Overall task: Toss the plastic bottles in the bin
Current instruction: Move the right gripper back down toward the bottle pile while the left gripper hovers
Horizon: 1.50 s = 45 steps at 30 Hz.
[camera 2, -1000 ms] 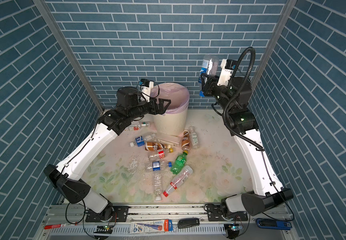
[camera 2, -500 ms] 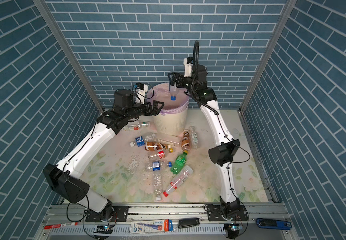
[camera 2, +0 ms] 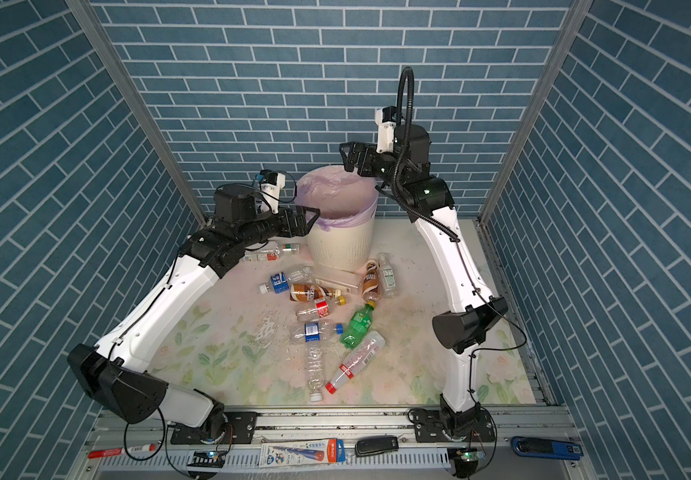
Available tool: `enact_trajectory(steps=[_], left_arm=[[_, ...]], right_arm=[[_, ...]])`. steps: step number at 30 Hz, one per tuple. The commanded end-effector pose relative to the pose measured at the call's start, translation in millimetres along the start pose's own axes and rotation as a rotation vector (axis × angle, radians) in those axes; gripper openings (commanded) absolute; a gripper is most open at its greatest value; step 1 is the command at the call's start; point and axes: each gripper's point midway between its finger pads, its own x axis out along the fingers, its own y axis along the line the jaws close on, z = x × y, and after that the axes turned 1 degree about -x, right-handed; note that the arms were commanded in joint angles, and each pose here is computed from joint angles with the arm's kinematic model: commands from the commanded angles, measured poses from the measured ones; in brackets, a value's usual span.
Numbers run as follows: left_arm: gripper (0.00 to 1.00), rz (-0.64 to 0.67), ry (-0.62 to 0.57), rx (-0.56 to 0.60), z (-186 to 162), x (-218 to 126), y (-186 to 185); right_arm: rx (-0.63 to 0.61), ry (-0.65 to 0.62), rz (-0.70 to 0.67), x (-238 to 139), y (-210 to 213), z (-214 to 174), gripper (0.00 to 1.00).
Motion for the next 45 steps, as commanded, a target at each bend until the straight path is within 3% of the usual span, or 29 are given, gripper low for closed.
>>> enact_trajectory(steps=[1,10,18,25,38,45], left_arm=[[0.99,0.008,0.012,-0.009,-5.4,-7.4,3.2],[0.99,0.081,0.107,-0.044,-39.4,-20.3,18.8],[0.99,0.219,0.273,-0.138,-104.9,-32.0,44.8],[0.99,0.293,0.345,-0.2,-157.2,-46.3,54.7],[0.99,0.388,0.55,-0.203,-254.2,-46.3,54.1],[0.99,0.489,0.568,-0.237,-285.8,-50.9,61.6]], right_arm=[[-0.037,0.043,-0.038,-0.1,-9.0,-17.1,0.99],[-0.078,0.087,-0.131,-44.0,-24.9,-36.5,0.99],[-0.094,0.175,-0.214,-89.8,-44.9,-78.2,0.99],[-0.089,0.272,-0.255,-129.3,-58.6,-135.9,0.99],[-0.01,0.482,-0.33,-184.0,-93.4,-267.1,0.99],[0.008,0.515,-0.41,-206.0,-112.6,-304.1,0.99]])
